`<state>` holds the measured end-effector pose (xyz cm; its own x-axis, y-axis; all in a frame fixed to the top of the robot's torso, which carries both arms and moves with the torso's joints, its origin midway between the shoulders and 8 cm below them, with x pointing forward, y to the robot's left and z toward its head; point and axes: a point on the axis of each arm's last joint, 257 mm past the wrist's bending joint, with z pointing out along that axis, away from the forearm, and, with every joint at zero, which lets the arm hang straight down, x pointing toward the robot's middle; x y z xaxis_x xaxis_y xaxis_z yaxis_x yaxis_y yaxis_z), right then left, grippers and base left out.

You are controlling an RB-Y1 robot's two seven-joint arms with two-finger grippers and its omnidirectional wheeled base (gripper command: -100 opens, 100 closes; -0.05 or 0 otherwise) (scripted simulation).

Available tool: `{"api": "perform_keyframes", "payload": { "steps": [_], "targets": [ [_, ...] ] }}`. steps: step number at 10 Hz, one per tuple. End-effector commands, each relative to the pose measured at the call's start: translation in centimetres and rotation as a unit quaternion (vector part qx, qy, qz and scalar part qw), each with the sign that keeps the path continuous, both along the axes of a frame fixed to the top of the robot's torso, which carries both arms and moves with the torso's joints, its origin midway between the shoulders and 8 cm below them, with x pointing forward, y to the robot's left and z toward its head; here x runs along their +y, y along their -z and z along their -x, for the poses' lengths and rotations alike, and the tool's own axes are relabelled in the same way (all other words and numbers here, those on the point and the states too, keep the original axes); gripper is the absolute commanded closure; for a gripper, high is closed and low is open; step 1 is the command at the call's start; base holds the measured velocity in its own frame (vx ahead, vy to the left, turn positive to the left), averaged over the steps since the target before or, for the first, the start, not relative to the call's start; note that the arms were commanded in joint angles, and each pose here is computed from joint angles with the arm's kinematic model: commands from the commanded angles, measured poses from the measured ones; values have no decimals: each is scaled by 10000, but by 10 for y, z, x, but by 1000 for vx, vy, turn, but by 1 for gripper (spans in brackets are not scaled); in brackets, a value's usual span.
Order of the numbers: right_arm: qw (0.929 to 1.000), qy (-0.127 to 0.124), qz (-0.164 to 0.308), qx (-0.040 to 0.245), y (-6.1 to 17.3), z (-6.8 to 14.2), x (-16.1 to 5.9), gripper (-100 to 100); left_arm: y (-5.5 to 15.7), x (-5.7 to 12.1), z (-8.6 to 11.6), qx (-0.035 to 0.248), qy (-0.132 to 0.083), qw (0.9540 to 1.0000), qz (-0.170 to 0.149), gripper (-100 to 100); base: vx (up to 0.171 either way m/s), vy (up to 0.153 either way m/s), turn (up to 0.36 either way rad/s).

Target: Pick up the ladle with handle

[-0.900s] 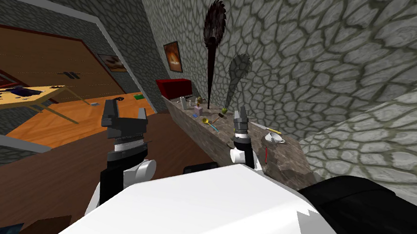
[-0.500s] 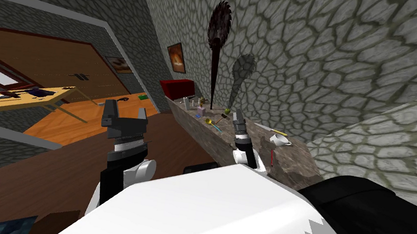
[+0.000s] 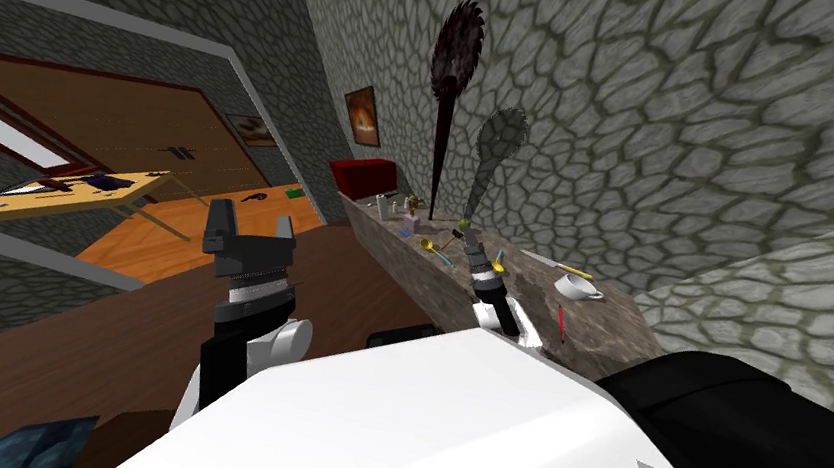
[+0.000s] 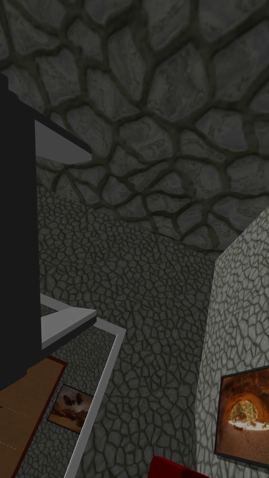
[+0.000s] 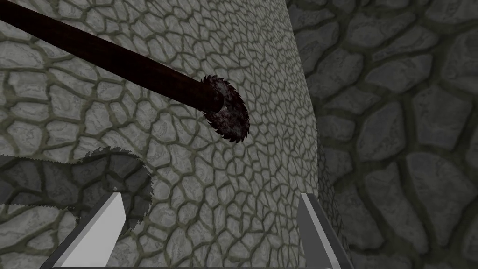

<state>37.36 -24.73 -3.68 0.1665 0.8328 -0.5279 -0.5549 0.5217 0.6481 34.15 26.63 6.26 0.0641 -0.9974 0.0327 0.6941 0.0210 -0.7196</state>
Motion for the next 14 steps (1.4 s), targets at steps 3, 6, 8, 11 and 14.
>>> {"api": "perform_keyframes", "payload": {
  "steps": [3, 6, 8, 11, 14],
  "targets": [
    [9969, -51, 716, 310, 31, -5, -3, -100, 0, 0, 0, 0, 0, 10000, 0, 0, 31, 85, 59],
    [9922, -109, 1150, 475, 47, -7, -5, -100, 0, 0, 0, 0, 0, 10000, 0, 0, 30, 71, 59],
    [9859, -144, 1538, 635, 64, -8, -9, -100, 0, 0, 0, 0, 0, 10000, 0, 0, 37, 79, 77],
    [9694, -183, 2253, 955, 99, -10, -20, -100, 0, 0, 0, 0, 0, 10000, 0, 0, 33, 85, 78],
    [9547, -255, 2744, 1123, 117, -9, -29, -100, 0, 0, 0, 0, 0, 10000, 0, 0, 36, 74, 66]
  ]
}}
